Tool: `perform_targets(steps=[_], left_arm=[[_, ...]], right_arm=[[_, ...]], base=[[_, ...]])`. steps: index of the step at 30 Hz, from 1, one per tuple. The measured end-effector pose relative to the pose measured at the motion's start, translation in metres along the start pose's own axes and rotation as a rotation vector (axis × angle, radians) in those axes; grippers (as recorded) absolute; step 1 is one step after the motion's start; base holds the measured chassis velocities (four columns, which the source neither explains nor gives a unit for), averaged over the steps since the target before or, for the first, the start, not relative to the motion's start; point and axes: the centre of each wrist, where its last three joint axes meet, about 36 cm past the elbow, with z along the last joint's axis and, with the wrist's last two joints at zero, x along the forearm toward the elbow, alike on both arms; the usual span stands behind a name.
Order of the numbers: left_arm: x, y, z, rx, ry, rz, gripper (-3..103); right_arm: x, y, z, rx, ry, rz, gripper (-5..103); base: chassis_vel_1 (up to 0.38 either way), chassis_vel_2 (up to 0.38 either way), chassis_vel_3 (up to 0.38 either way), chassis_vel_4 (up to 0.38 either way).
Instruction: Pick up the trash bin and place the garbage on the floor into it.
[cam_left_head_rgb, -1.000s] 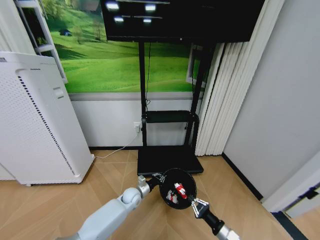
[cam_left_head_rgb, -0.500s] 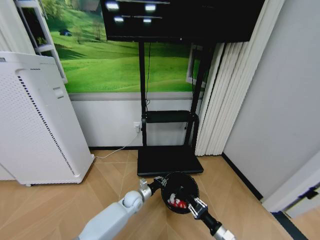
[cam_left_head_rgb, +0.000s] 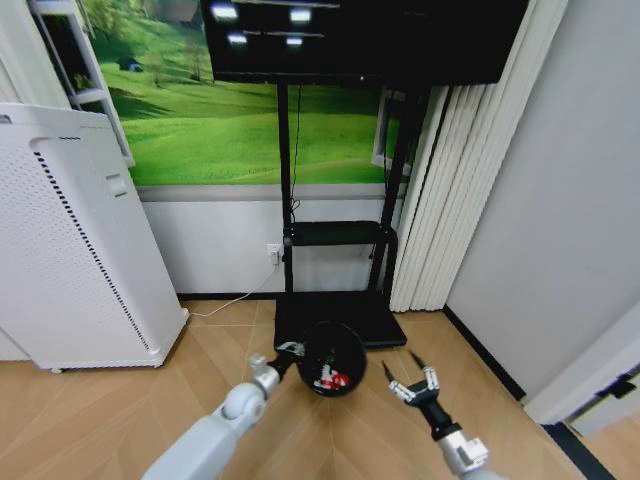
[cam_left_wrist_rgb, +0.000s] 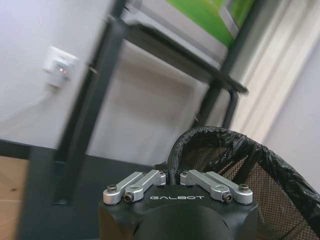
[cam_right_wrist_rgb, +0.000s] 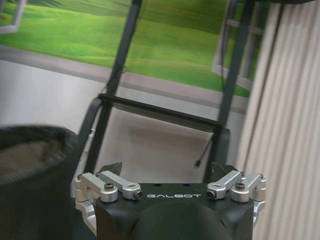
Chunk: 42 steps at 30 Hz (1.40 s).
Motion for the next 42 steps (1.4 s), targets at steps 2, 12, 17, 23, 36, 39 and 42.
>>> perform_targets(steps=[2,12,17,23,36,39,42], left_arm=[[0.023,0.002,-0.013,0.006,-0.036,-0.039,7],[0.150,0.028,-0.063,-0.075,-0.204,-0.534,7],[0.196,0.045,-0.082,-0.120,-0.275,-0.734,7],[0.253,0.043,-0.102,-0.078,-0.257,-0.909,7],[0.371,0.029,-0.085,0.123,-0.220,-1.227,7],[0.384,0.033,-0.075,0.133,-0.203,-1.281,7],[0.392,0.040,-0.066,0.129,-0.207,-1.320,7]], right_arm=[[-0.001,0.000,-0.001,-0.002,0.006,0.030,99],[-0.005,-0.003,-0.002,-0.021,0.057,0.192,100],[-0.005,-0.008,-0.003,-0.029,0.066,0.243,100],[-0.009,-0.011,-0.006,-0.056,0.083,0.289,100],[-0.022,-0.013,0.000,-0.059,0.084,0.282,100],[-0.021,-0.012,0.003,-0.061,0.085,0.281,100],[-0.023,-0.012,0.004,-0.063,0.082,0.279,100]], base=[[0.000,0.000,0.000,0.000],[0.000,0.000,0.000,0.000],[0.000,0.000,0.000,0.000],[0.000,0.000,0.000,0.000],[0.000,0.000,0.000,0.000],[0.071,0.092,-0.088,-0.062],[0.147,0.129,-0.134,-0.145]])
